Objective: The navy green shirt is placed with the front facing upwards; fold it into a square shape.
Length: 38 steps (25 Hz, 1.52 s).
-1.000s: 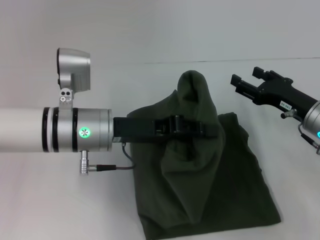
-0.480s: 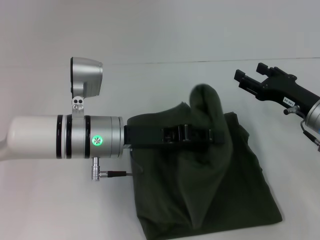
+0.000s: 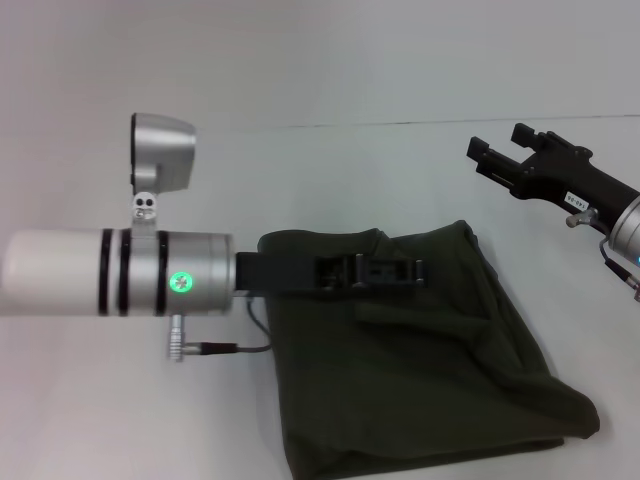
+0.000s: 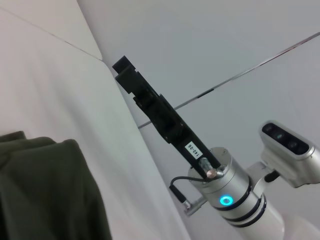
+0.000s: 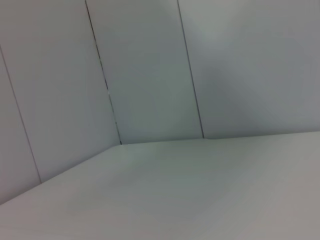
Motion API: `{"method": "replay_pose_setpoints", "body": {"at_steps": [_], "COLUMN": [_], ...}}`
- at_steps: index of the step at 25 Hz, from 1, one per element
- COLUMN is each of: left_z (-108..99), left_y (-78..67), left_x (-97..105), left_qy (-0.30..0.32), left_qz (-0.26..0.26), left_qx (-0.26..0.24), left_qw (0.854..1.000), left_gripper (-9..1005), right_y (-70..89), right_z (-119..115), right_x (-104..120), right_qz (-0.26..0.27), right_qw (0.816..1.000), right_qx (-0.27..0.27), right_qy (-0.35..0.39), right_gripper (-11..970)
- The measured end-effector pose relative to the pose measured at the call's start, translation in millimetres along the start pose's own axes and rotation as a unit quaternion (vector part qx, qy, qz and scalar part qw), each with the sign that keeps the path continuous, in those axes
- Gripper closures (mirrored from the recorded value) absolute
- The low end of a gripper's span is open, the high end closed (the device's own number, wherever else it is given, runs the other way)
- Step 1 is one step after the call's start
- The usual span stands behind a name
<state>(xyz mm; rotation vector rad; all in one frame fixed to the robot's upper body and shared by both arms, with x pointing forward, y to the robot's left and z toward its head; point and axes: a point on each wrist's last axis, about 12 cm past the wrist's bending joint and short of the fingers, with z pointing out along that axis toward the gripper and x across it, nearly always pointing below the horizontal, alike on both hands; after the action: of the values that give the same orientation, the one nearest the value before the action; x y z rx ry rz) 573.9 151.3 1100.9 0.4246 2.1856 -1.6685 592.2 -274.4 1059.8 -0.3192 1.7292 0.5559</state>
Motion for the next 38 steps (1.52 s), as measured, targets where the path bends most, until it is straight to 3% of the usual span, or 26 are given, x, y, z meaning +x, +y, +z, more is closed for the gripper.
{"method": "replay_pose_setpoints", "body": {"at_steps": [6,7,9,11,13,16,29,38], "left_z": [-34,-49,-71,-77,-86,-85,-69,-55], "left_y": [5.8,9.3,14.6,16.7,24.9,32.8,45.1,45.1], "left_x": [0,1,3,4,8,12,17,19], "left_qy": [0.007,0.003,-0.003,-0.004,0.008,0.014,0.026,0.04], "left_qz": [-0.012,-0.025,-0.046,-0.051,-0.057,-0.057,-0.042,-0.046], "left_qx": [-0.037,-0.049,-0.068,-0.077,-0.123,-0.157,-0.211,-0.205], "left_qw": [0.999,0.998,0.997,0.996,0.991,0.986,0.976,0.977], "left_gripper": [385,369,240,112,104,92,112,136], "right_y": [-0.7,-0.4,-0.4,-0.1,0.3,0.7,2.1,3.8], "right_z": [-1,-2,-3,-2,-1,0,1,2], "right_x": [-2,-2,-2,-2,-3,-3,-3,-3], "right_qz": [0.0,0.0,-0.001,-0.002,-0.003,-0.003,-0.004,-0.005], "right_qw": [1.0,1.0,1.0,1.0,1.0,1.0,1.0,1.0], "right_qx": [-0.004,-0.006,-0.007,-0.007,-0.008,-0.009,-0.013,-0.017], "right_qy": [-0.005,-0.006,-0.007,-0.007,-0.007,-0.007,-0.005,-0.005], "right_gripper": [164,164,164,164,164,164,164,164]}}
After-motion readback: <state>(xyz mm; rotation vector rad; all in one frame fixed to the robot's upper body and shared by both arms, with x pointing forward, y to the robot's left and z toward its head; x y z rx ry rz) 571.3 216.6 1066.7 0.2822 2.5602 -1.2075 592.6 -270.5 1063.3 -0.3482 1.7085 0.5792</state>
